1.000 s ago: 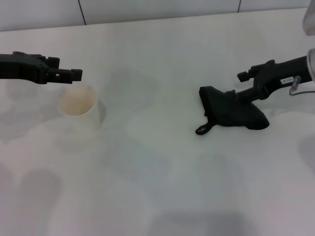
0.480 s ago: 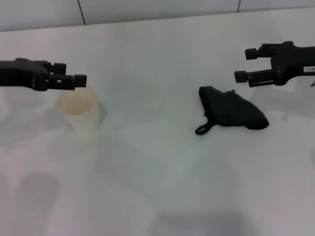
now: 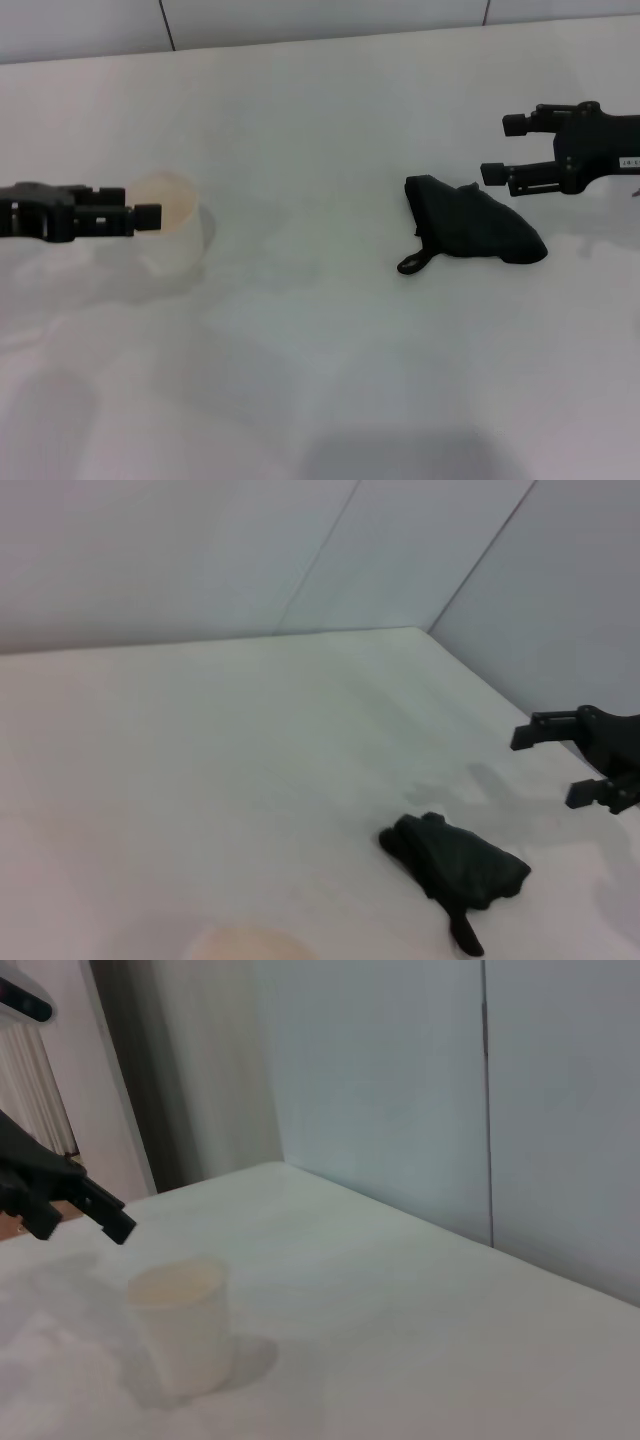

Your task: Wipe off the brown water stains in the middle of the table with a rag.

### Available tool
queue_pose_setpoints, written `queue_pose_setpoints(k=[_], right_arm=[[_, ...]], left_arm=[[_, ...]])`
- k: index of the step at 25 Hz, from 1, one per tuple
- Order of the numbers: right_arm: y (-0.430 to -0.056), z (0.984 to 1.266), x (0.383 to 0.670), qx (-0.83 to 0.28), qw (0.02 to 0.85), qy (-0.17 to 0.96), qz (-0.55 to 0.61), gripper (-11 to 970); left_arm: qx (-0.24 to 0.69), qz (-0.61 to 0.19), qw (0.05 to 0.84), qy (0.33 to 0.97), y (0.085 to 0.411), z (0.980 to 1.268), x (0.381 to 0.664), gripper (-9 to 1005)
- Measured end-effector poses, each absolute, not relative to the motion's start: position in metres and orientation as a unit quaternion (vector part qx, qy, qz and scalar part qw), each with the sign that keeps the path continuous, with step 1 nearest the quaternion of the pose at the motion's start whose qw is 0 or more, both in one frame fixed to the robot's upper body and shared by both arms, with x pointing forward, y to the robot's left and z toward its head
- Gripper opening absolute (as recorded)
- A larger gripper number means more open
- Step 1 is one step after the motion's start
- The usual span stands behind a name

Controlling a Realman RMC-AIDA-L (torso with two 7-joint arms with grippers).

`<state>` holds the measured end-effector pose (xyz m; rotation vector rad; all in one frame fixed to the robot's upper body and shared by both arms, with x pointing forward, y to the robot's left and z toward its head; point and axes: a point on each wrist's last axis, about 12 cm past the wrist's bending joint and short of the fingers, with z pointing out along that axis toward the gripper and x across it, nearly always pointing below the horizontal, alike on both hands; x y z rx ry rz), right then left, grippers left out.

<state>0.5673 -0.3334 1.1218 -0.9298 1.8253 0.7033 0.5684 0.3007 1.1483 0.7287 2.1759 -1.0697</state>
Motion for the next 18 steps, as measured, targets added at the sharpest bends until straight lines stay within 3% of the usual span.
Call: queue_pose_setpoints(k=[18], right_arm=[[-0.339, 1.098, 0.55, -0.415, 0.454, 0.744, 0.261, 825]], left_arm=[[0.251, -0.404, 0.288, 0.831, 0.313, 1.133, 0.554, 880]])
